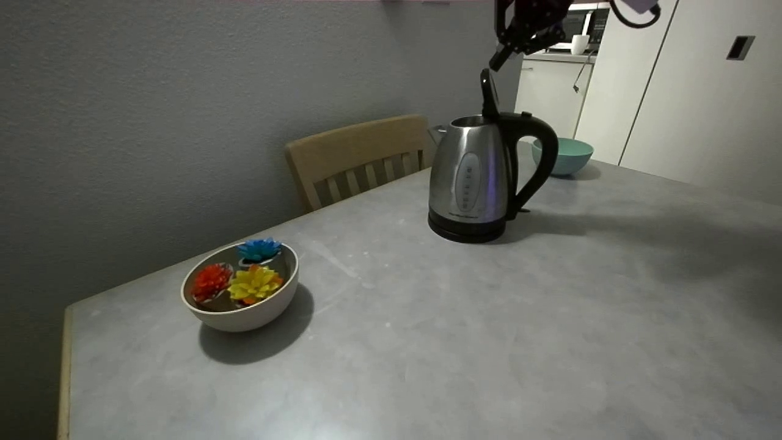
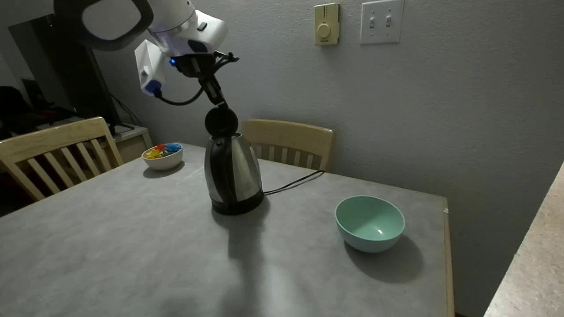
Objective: Close the kettle
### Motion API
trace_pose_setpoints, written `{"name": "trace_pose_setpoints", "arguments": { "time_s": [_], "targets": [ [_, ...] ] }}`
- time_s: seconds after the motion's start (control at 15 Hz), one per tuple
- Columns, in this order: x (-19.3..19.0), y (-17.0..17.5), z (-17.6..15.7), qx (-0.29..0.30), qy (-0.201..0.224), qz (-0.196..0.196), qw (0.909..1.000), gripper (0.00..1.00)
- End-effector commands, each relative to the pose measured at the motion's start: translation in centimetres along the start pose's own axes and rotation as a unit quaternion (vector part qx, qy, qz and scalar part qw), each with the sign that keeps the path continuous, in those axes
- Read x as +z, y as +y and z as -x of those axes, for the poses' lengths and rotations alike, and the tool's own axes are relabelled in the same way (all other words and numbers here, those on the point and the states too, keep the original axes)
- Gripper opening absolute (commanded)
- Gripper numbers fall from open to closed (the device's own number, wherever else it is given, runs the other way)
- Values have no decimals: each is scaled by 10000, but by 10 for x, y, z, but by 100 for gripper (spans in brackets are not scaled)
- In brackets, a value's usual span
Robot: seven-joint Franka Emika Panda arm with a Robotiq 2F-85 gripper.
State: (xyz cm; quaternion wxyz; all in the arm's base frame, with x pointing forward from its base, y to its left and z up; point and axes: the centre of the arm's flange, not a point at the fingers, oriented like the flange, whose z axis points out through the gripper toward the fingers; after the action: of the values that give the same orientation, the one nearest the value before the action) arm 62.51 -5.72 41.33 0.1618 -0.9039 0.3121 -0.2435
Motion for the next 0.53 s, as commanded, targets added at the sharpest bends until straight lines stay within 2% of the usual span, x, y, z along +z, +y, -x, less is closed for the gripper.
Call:
{"name": "trace_pose_setpoints", "arguments": {
  "time_s": [0.0, 0.2, 0.47],
  "targets": [
    [34, -10, -12, 70, -225, 66, 9997, 0],
    [71, -15, -9, -97, -352, 129, 9992, 0],
    [121, -14, 1, -244, -654, 427, 9966, 0]
  ]
}}
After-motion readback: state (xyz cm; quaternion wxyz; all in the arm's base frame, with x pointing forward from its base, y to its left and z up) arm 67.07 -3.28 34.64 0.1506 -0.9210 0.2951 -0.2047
